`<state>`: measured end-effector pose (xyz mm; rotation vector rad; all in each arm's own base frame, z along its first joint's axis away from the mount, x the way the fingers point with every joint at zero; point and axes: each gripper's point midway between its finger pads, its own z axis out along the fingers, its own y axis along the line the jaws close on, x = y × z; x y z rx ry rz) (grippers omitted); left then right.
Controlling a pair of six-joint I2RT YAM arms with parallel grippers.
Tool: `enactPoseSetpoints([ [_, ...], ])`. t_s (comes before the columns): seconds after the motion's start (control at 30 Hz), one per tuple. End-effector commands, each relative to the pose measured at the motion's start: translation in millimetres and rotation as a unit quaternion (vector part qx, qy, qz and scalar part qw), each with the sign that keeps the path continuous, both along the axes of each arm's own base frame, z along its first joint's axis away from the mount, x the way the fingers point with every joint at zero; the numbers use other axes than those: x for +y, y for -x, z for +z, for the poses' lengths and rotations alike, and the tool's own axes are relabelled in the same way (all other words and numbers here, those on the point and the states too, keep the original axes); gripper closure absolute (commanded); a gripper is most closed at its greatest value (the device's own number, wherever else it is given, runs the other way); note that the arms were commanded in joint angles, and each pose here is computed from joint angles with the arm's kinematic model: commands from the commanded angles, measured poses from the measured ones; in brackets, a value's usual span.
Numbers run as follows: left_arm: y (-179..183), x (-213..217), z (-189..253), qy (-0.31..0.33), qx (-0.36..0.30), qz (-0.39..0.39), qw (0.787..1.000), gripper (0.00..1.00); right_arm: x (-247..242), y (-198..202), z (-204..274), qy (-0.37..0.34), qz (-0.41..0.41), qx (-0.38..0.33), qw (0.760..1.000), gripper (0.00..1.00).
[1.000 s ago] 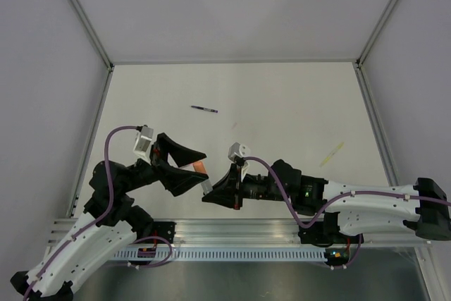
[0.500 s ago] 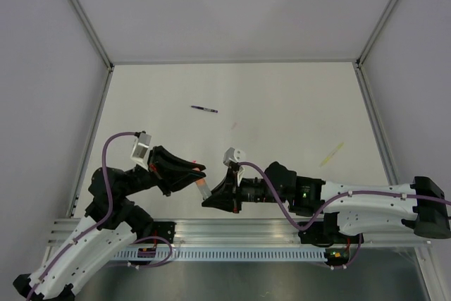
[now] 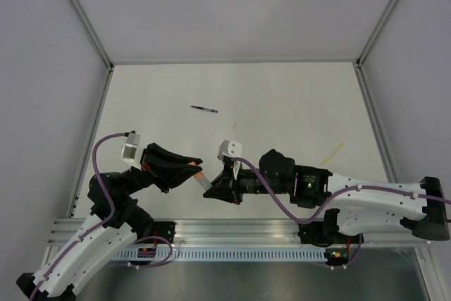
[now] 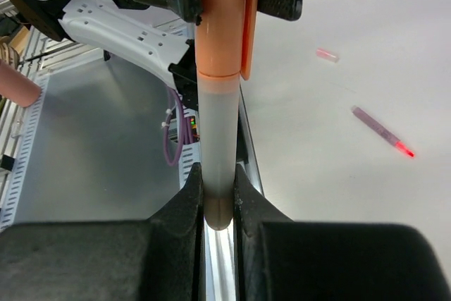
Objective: Insert the pens into the pen caps
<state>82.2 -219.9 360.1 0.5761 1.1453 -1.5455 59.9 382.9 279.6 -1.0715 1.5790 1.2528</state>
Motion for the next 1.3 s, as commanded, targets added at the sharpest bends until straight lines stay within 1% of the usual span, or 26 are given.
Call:
enactPoseSetpoints([
  [0.0, 10, -17, -59, -0.079, 0.092, -0.077, 0.990, 0.98, -2, -55, 142, -0.177, -0.099, -0.089, 0.975, 1.00],
  [0.17, 5, -21, -75, -0.098, 0.095, -0.075, 0.988, 0.98, -8, -78, 159, -0.176, -0.114, -0.098, 0.973, 1.00],
  [0.2, 3, -22, -79, -0.103, 0.097, -0.073, 0.987, 0.98, -11, -88, 160, -0.174, -0.123, -0.098, 0.972, 1.00],
  [0.27, -2, -25, -89, -0.112, 0.104, -0.067, 0.986, 0.98, -14, -90, 168, -0.178, -0.115, -0.099, 0.972, 1.00],
  [0.3, -1, -26, -87, -0.109, 0.098, -0.072, 0.987, 0.98, -14, -96, 168, -0.175, -0.121, -0.099, 0.972, 1.00],
  [0.37, -3, -29, -92, -0.112, 0.104, -0.079, 0.985, 0.98, -15, -103, 171, -0.171, -0.122, -0.107, 0.972, 1.00],
  [0.4, -1, -30, -88, -0.104, 0.091, -0.086, 0.987, 0.98, -16, -105, 173, -0.172, -0.120, -0.109, 0.972, 1.00],
  [0.43, -1, -30, -92, -0.104, 0.092, -0.089, 0.986, 0.98, -14, -102, 174, -0.176, -0.102, -0.109, 0.973, 1.00],
  [0.47, -2, -32, -94, -0.104, 0.099, -0.094, 0.985, 0.98, -17, -107, 179, -0.184, -0.104, -0.105, 0.972, 1.00],
  [0.53, 1, -33, -91, -0.095, 0.086, -0.106, 0.986, 0.98, -15, -109, 180, -0.185, -0.097, -0.103, 0.973, 1.00],
  [0.77, 5, -34, -90, -0.088, 0.074, -0.123, 0.986, 0.98, -17, -123, 186, -0.191, -0.087, -0.108, 0.972, 1.00],
  [0.93, 16, -32, -86, -0.074, 0.059, -0.151, 0.984, 0.98, -19, -125, 195, -0.220, -0.052, -0.090, 0.970, 1.00],
  [1.27, 13, -33, -90, -0.084, 0.060, -0.145, 0.984, 0.98, -11, -124, 214, -0.238, -0.013, -0.090, 0.967, 1.00],
])
